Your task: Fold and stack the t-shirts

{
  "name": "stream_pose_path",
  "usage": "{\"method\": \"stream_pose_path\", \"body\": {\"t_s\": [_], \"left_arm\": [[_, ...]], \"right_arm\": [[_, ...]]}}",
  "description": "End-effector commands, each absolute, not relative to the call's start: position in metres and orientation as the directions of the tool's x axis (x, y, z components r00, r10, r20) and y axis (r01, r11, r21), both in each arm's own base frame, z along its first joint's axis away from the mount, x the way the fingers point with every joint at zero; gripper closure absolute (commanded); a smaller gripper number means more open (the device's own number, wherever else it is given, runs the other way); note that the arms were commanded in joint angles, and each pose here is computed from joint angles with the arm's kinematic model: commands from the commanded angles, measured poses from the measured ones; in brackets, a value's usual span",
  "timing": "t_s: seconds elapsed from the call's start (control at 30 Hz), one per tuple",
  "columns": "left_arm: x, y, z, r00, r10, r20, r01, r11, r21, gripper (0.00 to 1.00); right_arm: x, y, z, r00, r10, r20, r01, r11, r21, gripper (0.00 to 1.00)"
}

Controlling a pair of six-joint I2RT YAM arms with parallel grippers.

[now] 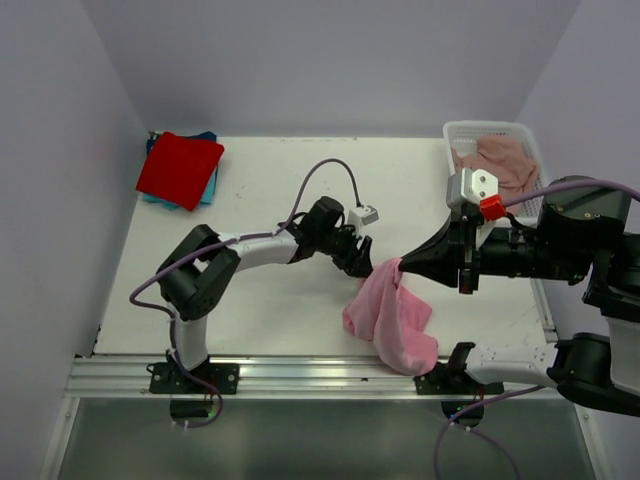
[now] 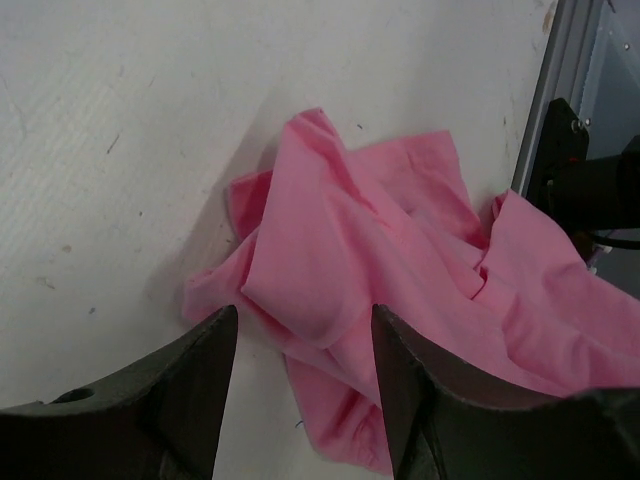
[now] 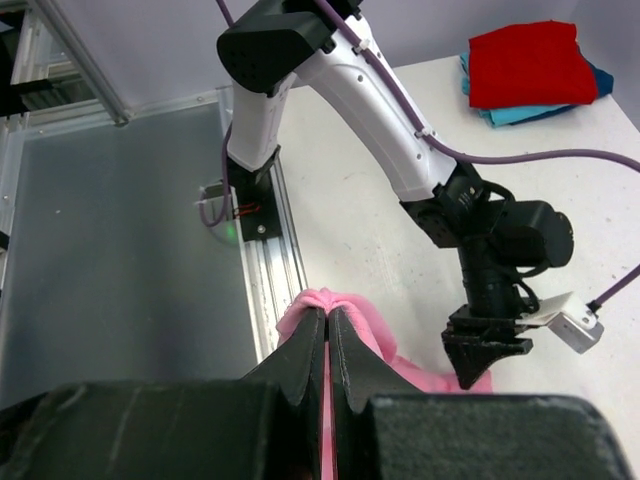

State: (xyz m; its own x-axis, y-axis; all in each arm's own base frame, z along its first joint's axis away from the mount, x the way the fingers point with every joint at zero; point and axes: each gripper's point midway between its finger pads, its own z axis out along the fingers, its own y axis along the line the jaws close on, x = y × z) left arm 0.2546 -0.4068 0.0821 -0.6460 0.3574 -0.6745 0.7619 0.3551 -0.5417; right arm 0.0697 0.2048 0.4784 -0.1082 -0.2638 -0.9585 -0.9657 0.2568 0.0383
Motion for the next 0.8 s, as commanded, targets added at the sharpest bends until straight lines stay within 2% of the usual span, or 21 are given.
{"method": "stream_pose_path", "body": {"t_s": [0.0,0.1,0.2,0.23,0.3,0.33,0.47,0.57,0.6,0.67,0.7,0.77], "left_arm": [[0.239,-0.394,0.068,-0.696,0.436,-0.570,0.717,0.382,-0.583,0.41],[0.221,-0.404,0.075,-0.676,0.458,-0.577,0.726,0.283,-0.627,0.41],[0.207,-0.411,0.064,-0.663,0.507,-0.551,0.724,0.245,-0.645,0.48],[0.203,-0.413,0.061,-0.657,0.518,-0.548,0.725,0.234,-0.648,0.63],[0.203,-0.414,0.054,-0.665,0.517,-0.539,0.717,0.238,-0.655,0.82],[0.204,-0.414,0.052,-0.669,0.515,-0.536,0.715,0.249,-0.653,1.00],[0.221,-0.409,0.066,-0.656,0.469,-0.592,0.751,0.325,-0.575,1.00],[0.251,-0.394,0.095,-0.646,0.372,-0.667,0.752,0.459,-0.473,1.00],[0.271,-0.381,0.098,-0.653,0.325,-0.684,0.716,0.557,-0.420,1.00],[0.286,-0.360,0.123,-0.640,0.246,-0.728,0.667,0.649,-0.366,1.00],[0.303,-0.341,0.127,-0.642,0.187,-0.744,0.593,0.735,-0.328,1.00],[0.309,-0.312,0.144,-0.627,0.106,-0.772,0.519,0.795,-0.313,1.00]], "right_arm": [[0.080,0.206,0.477,-0.072,-0.276,-0.958,-0.959,0.283,-0.009,1.00],[0.084,0.208,0.475,-0.074,-0.283,-0.956,-0.955,0.295,-0.013,1.00],[0.085,0.209,0.474,-0.078,-0.282,-0.956,-0.953,0.302,-0.011,1.00],[0.086,0.209,0.474,-0.078,-0.282,-0.956,-0.953,0.303,-0.011,1.00],[0.087,0.207,0.474,-0.082,-0.279,-0.957,-0.949,0.315,-0.011,1.00],[0.087,0.207,0.474,-0.083,-0.279,-0.957,-0.948,0.317,-0.010,1.00],[0.087,0.203,0.475,-0.085,-0.270,-0.959,-0.943,0.331,-0.010,1.00],[0.090,0.200,0.476,-0.089,-0.266,-0.960,-0.934,0.357,-0.013,1.00],[0.091,0.200,0.476,-0.089,-0.264,-0.960,-0.932,0.362,-0.013,1.00],[0.095,0.197,0.476,-0.095,-0.264,-0.960,-0.921,0.390,-0.016,1.00],[0.098,0.197,0.476,-0.099,-0.265,-0.959,-0.915,0.402,-0.017,1.00],[0.107,0.191,0.476,-0.107,-0.263,-0.959,-0.888,0.459,-0.026,1.00]]}}
